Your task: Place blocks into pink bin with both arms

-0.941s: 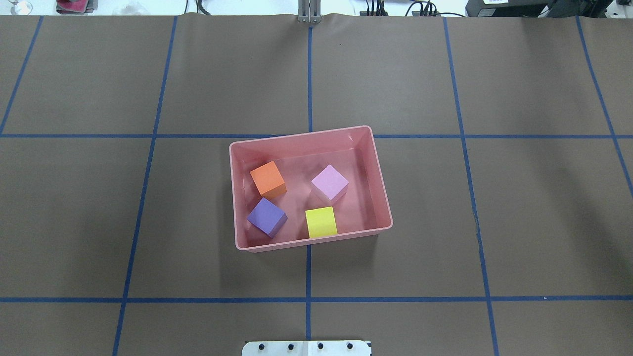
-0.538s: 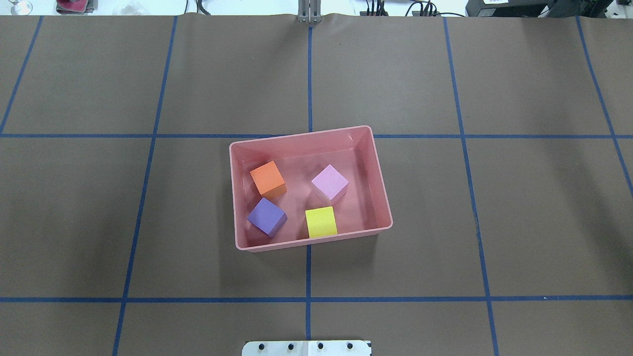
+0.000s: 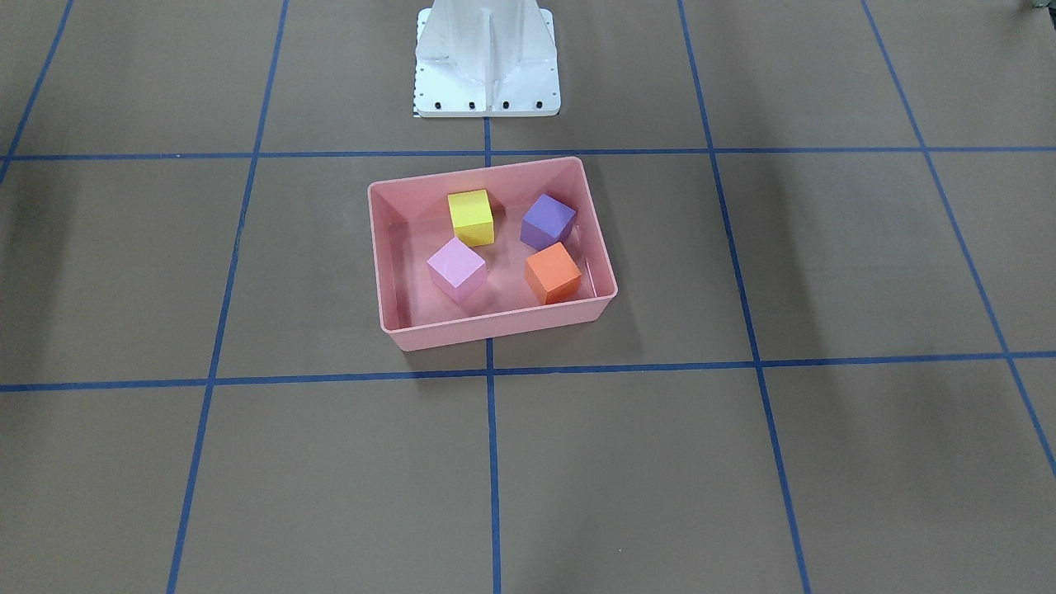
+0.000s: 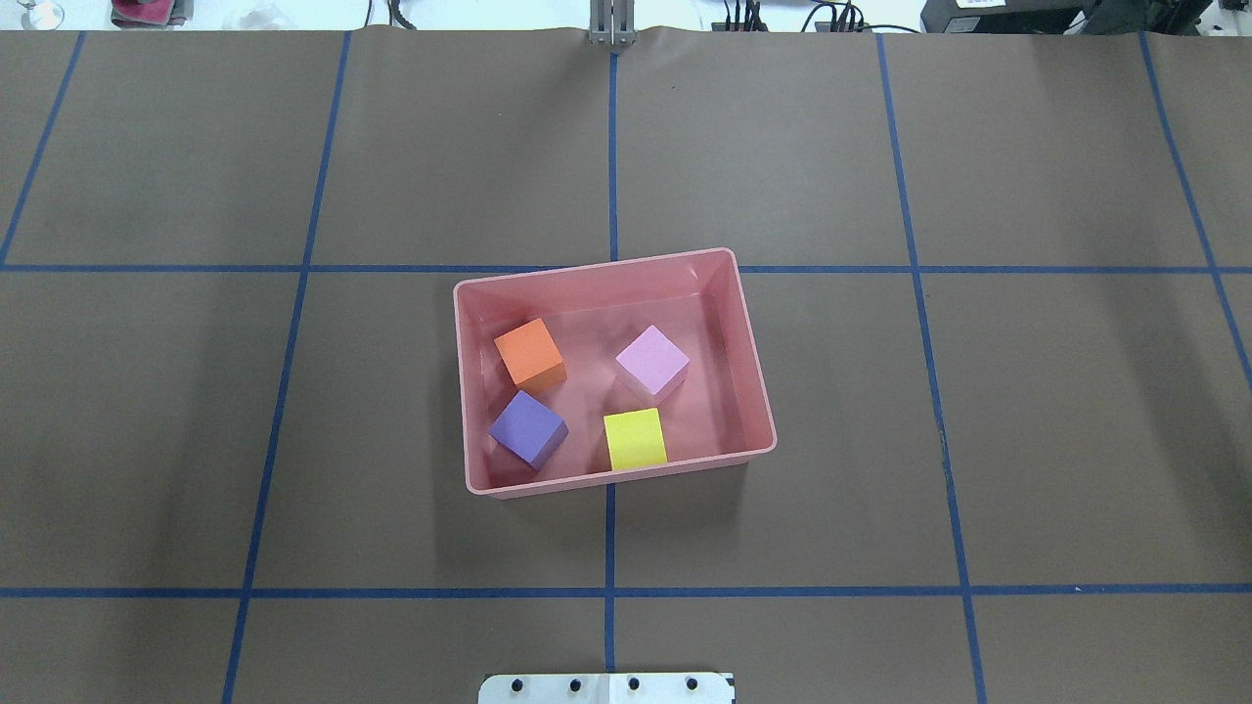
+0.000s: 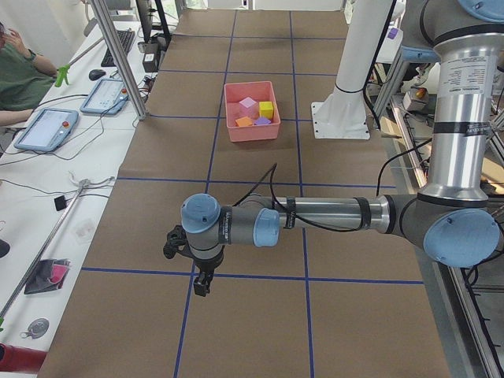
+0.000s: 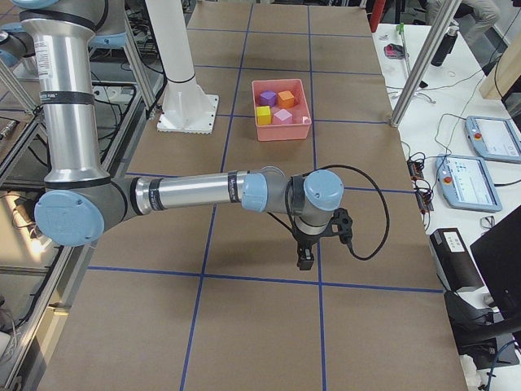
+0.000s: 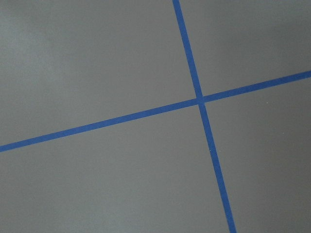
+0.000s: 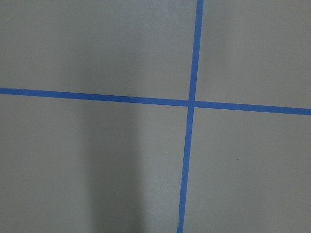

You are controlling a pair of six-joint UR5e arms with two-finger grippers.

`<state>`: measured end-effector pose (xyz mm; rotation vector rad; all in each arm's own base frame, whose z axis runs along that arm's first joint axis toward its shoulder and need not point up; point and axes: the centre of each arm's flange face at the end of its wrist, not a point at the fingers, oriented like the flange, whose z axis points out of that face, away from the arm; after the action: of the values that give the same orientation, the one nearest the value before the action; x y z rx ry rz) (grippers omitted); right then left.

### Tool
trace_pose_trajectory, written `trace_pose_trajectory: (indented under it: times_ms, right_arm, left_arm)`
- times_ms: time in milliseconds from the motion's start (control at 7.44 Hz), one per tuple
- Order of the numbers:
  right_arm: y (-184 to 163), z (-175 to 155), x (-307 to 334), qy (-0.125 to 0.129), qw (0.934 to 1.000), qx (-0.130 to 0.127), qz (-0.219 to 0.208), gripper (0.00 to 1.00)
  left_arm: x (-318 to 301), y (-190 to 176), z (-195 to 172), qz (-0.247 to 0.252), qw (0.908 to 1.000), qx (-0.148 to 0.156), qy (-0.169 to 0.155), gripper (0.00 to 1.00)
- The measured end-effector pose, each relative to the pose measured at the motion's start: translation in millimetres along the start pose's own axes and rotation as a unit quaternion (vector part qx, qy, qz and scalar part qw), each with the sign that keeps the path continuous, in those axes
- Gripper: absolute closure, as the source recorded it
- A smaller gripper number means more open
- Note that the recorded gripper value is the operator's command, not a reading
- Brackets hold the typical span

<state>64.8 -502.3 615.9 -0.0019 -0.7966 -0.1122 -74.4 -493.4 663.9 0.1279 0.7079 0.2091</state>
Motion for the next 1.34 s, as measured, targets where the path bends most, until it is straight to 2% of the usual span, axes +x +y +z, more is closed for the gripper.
trace_pose_trajectory:
  times_ms: [269,672,941,1345]
  right_arm:
    - [17.2,14.4,25.8,-0.003,0.9999,-0.01,0.013,0.0]
    - [31.0,23.2,39.7,-0.004,0.9998,-0.009,0.019,0.0]
    - [29.3,19.1,36.5,-0.001,0.9999,0.007,0.013,0.0]
    - [30.3,18.7,35.9,0.002,0.9986,0.043,0.03,0.0]
  left_arm:
    - [1.4,0.6,0.9,-0.004,1.0,0.0,0.003,0.0]
    - [-0.5,1.5,3.9,-0.007,1.0,-0.003,0.004,0.0]
    - [0.0,1.2,3.4,-0.007,1.0,-0.003,0.004,0.0]
    - [1.4,0.5,1.7,-0.005,1.0,-0.001,0.004,0.0]
